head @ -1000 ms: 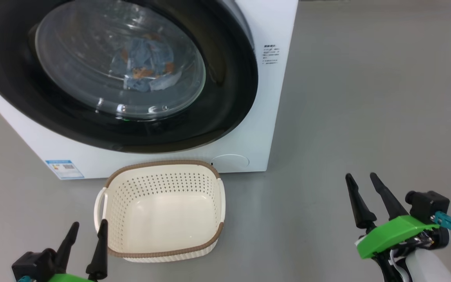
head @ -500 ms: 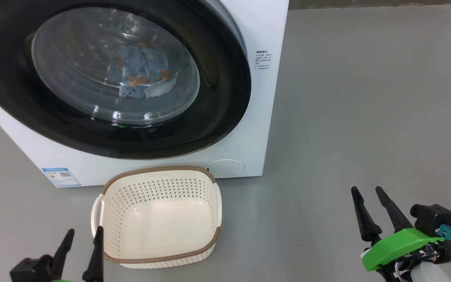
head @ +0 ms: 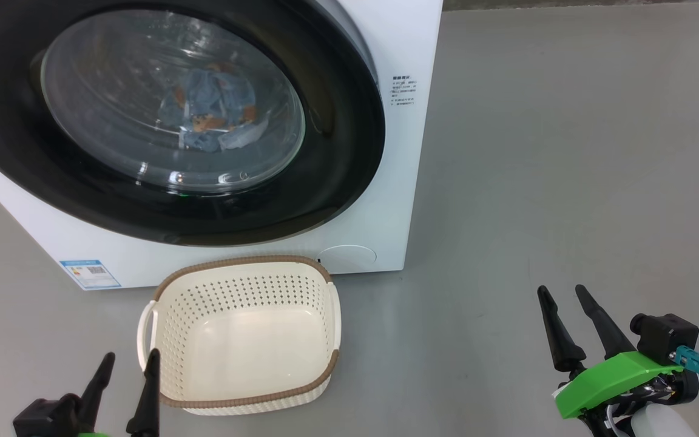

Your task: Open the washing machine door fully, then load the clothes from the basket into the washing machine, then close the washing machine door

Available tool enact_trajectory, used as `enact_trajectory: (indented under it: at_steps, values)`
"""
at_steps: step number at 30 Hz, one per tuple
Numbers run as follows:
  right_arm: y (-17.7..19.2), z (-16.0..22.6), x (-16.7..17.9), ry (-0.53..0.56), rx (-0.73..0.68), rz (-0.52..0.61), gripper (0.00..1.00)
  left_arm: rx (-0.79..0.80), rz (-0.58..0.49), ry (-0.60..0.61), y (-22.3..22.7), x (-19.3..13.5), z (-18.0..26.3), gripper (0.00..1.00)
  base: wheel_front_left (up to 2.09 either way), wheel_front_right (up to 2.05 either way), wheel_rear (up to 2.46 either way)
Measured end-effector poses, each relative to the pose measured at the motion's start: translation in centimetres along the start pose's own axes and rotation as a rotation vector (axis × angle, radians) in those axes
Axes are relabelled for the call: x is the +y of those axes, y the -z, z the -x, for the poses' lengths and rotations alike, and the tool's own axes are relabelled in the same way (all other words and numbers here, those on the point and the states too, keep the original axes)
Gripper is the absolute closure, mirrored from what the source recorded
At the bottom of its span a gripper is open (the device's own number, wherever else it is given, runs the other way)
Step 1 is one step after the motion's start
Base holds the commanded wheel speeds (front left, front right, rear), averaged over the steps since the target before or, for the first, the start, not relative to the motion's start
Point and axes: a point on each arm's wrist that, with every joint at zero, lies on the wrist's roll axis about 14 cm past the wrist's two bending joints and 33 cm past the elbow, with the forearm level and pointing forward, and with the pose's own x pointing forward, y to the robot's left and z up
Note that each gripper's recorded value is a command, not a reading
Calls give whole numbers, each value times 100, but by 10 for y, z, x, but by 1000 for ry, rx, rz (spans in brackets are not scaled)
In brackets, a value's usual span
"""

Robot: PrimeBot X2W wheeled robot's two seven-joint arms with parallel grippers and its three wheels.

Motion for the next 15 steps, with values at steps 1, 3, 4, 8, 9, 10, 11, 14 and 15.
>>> enact_trajectory:
  at_steps: [1,3,4,8,9,10,11,14,15]
  values:
    - [0,0,0,-1,-1,0,0,0,1,1,0,0,0,0,0,0,0]
    - [4,1,-1,6,12,-4,100,13,8,-3,5,-1,1,100,0,0,0]
    - [10,3,-1,12,27,-10,100,26,15,-5,10,-2,2,100,0,0,0]
    - [36,16,-5,41,98,-31,100,80,55,-13,31,-10,10,100,0,0,0]
    - [40,19,-6,46,111,-38,100,89,65,-16,34,-11,11,100,0,0,0]
    - [42,20,-6,49,119,-47,100,96,75,-19,36,-11,12,100,0,0,0]
    - [42,20,-5,51,118,-56,100,95,83,-23,36,-11,12,100,0,0,0]
    - [41,20,-5,58,116,-84,100,95,110,-35,35,-9,13,100,0,0,0]
    - [40,20,-5,59,112,-90,100,92,121,-39,35,-8,13,100,0,0,0]
